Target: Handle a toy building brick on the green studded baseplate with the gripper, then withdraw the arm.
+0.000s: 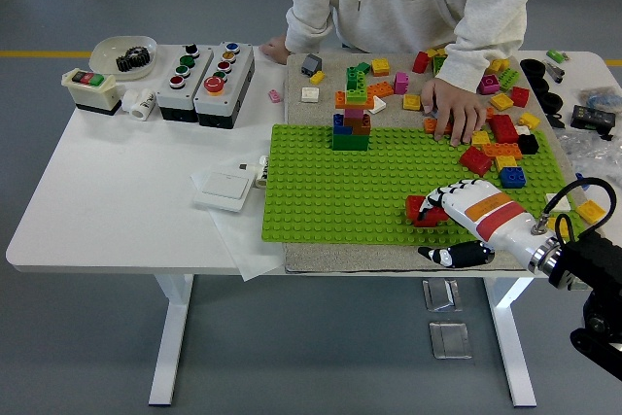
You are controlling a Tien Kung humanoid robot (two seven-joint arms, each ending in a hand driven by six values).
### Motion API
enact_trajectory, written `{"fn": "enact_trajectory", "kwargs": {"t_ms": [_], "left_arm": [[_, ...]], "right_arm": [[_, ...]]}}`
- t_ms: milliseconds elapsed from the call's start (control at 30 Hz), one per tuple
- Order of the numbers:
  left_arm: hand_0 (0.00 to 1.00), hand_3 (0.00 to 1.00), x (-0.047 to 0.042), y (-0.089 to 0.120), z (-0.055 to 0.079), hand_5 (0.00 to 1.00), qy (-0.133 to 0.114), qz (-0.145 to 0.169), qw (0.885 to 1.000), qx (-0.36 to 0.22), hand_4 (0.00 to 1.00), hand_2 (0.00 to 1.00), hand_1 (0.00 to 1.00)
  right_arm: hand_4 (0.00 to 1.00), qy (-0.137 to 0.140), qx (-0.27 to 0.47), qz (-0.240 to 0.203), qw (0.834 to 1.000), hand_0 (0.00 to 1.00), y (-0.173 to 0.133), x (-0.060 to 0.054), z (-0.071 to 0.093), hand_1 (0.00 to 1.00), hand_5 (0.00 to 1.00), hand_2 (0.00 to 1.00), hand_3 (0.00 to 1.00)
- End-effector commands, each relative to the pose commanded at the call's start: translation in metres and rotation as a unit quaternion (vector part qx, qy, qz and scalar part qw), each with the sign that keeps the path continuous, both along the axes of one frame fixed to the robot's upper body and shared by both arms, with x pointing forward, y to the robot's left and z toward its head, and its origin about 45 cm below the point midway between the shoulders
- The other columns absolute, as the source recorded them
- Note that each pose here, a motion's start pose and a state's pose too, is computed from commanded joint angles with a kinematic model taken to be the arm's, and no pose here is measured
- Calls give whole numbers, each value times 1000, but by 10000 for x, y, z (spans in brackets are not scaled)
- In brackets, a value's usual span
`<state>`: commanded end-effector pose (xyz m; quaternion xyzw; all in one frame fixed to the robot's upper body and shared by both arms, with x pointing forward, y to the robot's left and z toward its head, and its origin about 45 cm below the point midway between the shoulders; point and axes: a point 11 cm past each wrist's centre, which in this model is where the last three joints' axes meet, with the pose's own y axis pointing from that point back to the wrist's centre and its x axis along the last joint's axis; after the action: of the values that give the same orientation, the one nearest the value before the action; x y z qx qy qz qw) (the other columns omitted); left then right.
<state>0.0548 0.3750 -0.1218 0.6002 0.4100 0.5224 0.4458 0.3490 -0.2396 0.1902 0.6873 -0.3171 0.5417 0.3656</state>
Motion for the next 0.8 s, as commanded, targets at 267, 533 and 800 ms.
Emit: {"fn": "enact_trajectory", "kwargs": {"t_ms": [267, 533, 800], "left_arm": [[778, 564, 7, 1, 1, 606, -1, 0, 1000, 0, 589, 683, 715], [778, 563, 2, 3, 1, 607, 0, 0, 1000, 0, 589, 683, 715], [778, 565, -7, 7, 1, 607, 1, -1, 1000, 0, 589, 682, 715]], "right_arm": [[809, 3, -1, -1, 1000, 684, 0, 3, -20, 657, 419, 708, 590], [810, 7, -4, 1, 1000, 685, 27, -3, -44, 657, 419, 708, 590], [811, 10, -5, 0, 1000, 686, 49, -1, -67, 657, 419, 709, 591]]}}
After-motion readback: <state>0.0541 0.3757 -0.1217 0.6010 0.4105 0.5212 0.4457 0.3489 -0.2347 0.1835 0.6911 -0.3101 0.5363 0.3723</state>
